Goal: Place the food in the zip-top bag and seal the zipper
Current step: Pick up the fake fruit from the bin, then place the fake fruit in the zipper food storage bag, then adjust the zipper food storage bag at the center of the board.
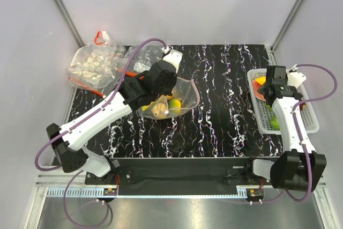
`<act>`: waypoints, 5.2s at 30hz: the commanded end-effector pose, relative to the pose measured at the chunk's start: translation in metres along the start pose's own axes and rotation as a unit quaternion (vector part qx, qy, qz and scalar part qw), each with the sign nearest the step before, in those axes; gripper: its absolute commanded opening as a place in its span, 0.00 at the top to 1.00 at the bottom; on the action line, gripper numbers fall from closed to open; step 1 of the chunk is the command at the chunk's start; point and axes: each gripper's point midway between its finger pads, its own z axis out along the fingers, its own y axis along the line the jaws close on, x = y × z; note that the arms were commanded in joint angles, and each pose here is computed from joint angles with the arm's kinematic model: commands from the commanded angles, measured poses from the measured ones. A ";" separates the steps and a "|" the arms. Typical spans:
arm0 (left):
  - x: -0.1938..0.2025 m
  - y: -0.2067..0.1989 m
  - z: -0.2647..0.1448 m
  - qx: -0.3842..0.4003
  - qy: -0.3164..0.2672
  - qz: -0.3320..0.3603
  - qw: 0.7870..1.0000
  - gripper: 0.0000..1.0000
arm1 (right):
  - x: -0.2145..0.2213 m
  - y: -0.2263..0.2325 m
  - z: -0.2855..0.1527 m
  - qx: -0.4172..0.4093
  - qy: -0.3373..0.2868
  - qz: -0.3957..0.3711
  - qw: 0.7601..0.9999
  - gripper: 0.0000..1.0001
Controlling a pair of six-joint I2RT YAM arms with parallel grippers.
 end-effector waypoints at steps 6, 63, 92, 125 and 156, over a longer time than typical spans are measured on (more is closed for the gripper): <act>-0.015 -0.010 0.000 0.019 -0.021 -0.012 1.000 1.00 | -0.019 -0.058 0.040 0.114 -0.014 0.049 0.992 0.00; -0.003 -0.020 0.016 0.020 0.004 0.012 1.000 1.00 | -0.041 0.093 -0.146 -0.564 -0.084 0.036 0.821 0.59; -0.016 -0.004 0.000 0.003 -0.028 -0.008 1.000 1.00 | 0.106 0.213 -0.269 -0.650 -0.031 -0.265 0.711 0.02; -0.027 0.002 -0.008 0.036 -0.044 -0.028 0.998 1.00 | 0.102 0.191 -0.307 -0.643 0.104 -0.251 0.716 1.00; -0.040 -0.093 0.005 0.273 0.013 -0.012 0.962 0.99 | 0.067 0.182 -0.281 -0.552 0.078 -0.153 0.816 1.00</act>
